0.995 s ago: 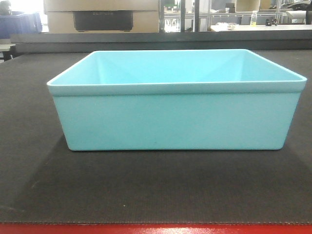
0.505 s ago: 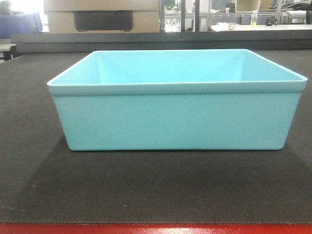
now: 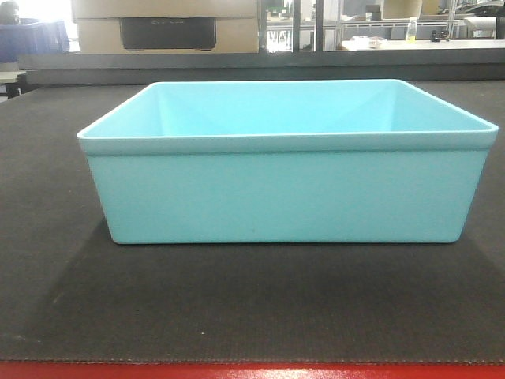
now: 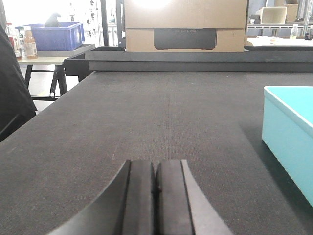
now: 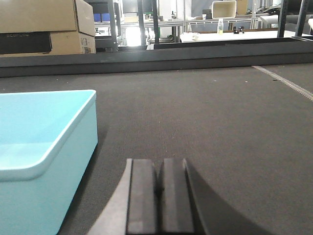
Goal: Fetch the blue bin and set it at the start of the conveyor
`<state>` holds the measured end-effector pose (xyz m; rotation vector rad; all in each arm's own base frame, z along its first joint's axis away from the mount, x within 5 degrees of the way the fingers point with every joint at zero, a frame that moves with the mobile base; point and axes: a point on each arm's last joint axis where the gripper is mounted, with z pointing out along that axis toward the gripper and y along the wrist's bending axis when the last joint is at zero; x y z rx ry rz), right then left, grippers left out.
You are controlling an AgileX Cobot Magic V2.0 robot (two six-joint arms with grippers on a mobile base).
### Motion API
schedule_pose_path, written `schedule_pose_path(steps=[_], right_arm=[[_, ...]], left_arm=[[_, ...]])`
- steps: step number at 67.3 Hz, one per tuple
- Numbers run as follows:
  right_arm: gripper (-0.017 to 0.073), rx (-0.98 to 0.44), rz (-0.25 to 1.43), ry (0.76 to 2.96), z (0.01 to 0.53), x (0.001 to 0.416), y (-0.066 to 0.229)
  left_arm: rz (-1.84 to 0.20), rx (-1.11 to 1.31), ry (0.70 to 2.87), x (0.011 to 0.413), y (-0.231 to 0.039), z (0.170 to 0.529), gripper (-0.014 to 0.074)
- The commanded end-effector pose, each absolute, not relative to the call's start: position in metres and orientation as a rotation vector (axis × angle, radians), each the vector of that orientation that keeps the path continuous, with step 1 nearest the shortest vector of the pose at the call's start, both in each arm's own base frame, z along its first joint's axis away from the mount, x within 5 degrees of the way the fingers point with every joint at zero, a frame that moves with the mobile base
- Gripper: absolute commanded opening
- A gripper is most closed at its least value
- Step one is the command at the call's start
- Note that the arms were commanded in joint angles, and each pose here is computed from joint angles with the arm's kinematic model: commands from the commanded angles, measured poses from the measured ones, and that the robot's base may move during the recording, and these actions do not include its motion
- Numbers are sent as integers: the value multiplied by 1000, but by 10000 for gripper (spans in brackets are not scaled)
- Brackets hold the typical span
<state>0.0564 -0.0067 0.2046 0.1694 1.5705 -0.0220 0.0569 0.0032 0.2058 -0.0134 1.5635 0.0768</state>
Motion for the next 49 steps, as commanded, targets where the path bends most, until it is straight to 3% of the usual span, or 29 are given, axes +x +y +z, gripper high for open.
schedule_pose_path(steps=[1, 49], right_arm=[[-162, 161, -41, 1557, 206, 56, -7], [-162, 161, -41, 1557, 206, 56, -7]], left_arm=[[67, -14, 1540, 56, 3, 208, -111], [67, -14, 1540, 56, 3, 208, -111]])
